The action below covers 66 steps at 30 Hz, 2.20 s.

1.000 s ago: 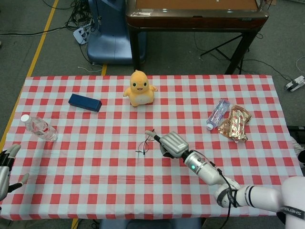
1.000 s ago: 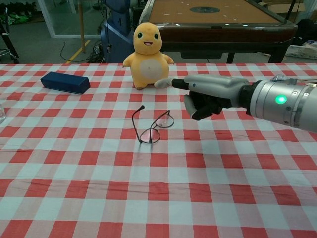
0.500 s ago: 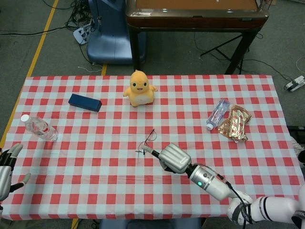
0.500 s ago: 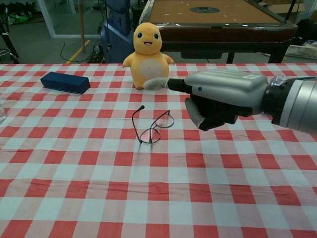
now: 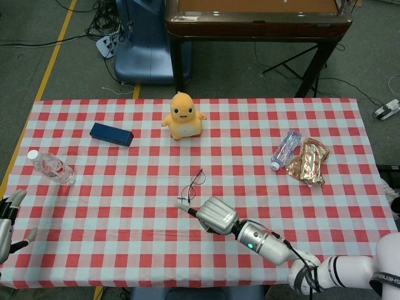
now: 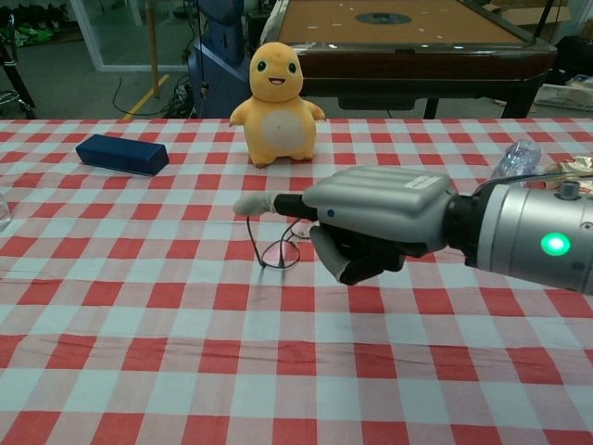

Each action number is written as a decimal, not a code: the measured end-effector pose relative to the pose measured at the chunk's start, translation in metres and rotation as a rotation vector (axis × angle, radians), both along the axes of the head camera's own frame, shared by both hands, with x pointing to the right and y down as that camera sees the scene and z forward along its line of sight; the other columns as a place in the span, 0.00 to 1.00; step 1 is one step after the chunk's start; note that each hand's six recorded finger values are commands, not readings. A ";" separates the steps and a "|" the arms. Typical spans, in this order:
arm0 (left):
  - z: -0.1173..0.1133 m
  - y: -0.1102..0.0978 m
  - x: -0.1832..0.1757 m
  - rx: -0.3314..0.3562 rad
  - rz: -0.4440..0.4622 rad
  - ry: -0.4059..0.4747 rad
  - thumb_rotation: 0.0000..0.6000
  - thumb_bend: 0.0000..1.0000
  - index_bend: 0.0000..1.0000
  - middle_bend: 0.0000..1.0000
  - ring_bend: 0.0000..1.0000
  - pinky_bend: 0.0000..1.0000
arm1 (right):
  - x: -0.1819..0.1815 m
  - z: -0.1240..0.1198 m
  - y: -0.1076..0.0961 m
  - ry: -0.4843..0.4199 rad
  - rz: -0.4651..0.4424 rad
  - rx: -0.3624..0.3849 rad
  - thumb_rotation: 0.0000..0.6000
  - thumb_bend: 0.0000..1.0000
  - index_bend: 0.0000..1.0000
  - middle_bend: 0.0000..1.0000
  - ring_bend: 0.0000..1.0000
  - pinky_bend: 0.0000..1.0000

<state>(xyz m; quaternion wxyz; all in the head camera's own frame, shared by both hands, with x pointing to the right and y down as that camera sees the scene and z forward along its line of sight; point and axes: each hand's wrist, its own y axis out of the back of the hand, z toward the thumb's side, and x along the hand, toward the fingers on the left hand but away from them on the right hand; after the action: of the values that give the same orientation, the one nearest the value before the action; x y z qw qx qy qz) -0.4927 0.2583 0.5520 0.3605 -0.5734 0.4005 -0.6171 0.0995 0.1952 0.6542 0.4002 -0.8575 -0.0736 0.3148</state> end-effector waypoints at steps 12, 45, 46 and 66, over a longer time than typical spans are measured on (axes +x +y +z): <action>0.002 0.001 -0.004 -0.006 -0.007 -0.001 1.00 0.26 0.09 0.10 0.14 0.00 | -0.009 0.022 -0.015 0.056 0.038 0.029 1.00 1.00 0.00 1.00 0.92 0.98; 0.003 0.003 -0.007 -0.008 -0.014 -0.001 1.00 0.26 0.09 0.10 0.14 0.00 | 0.014 0.082 -0.049 0.194 0.227 -0.099 1.00 1.00 0.00 1.00 0.92 0.98; 0.003 0.003 -0.007 -0.008 -0.014 -0.002 1.00 0.26 0.09 0.10 0.14 0.00 | 0.014 0.084 -0.049 0.196 0.232 -0.108 1.00 1.00 0.00 1.00 0.92 0.98; 0.003 0.005 -0.011 -0.010 -0.023 -0.007 1.00 0.26 0.09 0.10 0.14 0.00 | 0.014 0.114 -0.052 0.244 0.283 -0.216 1.00 1.00 0.00 1.00 0.92 0.98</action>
<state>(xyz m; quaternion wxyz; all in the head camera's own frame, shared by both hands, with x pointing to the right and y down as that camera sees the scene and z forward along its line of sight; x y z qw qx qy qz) -0.5034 0.2636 0.5545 0.3521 -0.5685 0.4026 -0.6251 0.1132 0.1436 0.7680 0.2635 -0.8321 -0.1100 0.4756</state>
